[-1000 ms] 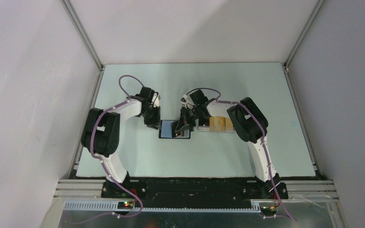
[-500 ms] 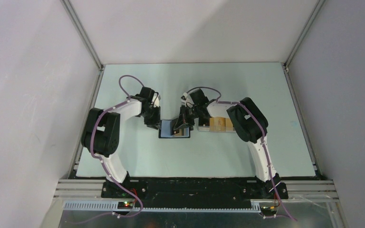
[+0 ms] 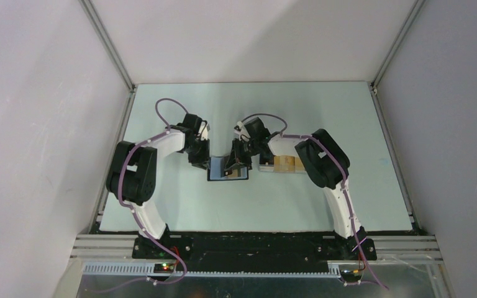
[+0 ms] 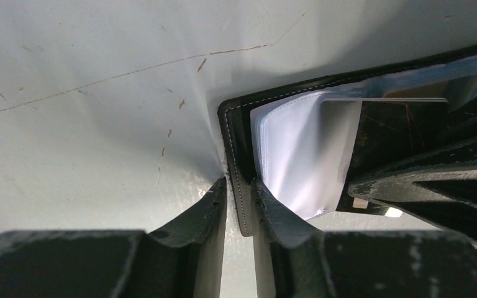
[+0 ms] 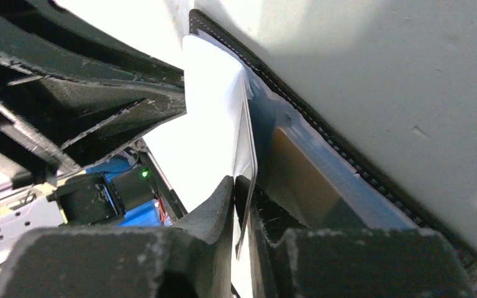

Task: Put the credit cards into the card holder
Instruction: Insert the credit card into the card holder.

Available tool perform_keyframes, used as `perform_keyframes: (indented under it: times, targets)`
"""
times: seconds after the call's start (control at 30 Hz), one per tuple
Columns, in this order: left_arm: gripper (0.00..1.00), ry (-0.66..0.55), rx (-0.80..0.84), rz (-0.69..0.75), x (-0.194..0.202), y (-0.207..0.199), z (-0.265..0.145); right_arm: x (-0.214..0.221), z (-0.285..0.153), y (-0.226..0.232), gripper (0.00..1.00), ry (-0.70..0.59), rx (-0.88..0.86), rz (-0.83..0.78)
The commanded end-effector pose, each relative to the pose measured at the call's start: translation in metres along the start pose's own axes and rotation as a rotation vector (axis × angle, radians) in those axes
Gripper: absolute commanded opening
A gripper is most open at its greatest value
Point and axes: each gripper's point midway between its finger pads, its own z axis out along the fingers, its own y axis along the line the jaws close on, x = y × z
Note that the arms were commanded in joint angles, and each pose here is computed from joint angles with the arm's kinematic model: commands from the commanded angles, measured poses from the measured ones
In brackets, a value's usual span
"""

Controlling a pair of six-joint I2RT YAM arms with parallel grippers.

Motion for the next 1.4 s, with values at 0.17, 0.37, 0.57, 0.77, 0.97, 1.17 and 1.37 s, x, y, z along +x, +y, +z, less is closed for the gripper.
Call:
perform_keyframes:
  times: [0.17, 0.37, 0.57, 0.77, 0.97, 1.17, 1.37]
  targets:
    - [0.27, 0.001, 0.013, 0.011, 0.002, -0.008, -0.007, 0.003, -0.011, -0.007, 0.50, -0.053, 0.176, -0.028]
    - [0.27, 0.003, 0.013, 0.013, 0.002, -0.008, -0.006, -0.002, -0.023, -0.003, 0.64, -0.050, 0.249, -0.041]
    - [0.27, 0.000, 0.014, 0.012, 0.000, -0.009, -0.007, -0.001, -0.027, -0.003, 0.70, -0.021, 0.319, -0.045]
    - [0.27, -0.002, 0.035, 0.009, -0.001, -0.013, -0.009, -0.004, -0.033, -0.002, 0.75, -0.021, 0.373, -0.079]
    - [0.32, -0.026, 0.064, -0.011, -0.010, -0.020, -0.014, -0.004, -0.039, -0.003, 0.79, -0.018, 0.413, -0.096]
    - [0.35, -0.046, 0.064, -0.059, -0.014, -0.015, -0.017, -0.004, -0.033, -0.008, 0.77, 0.002, 0.402, -0.080]
    - [0.35, -0.041, 0.065, -0.068, -0.013, -0.013, -0.016, -0.011, -0.046, -0.017, 0.74, -0.022, 0.487, -0.094]
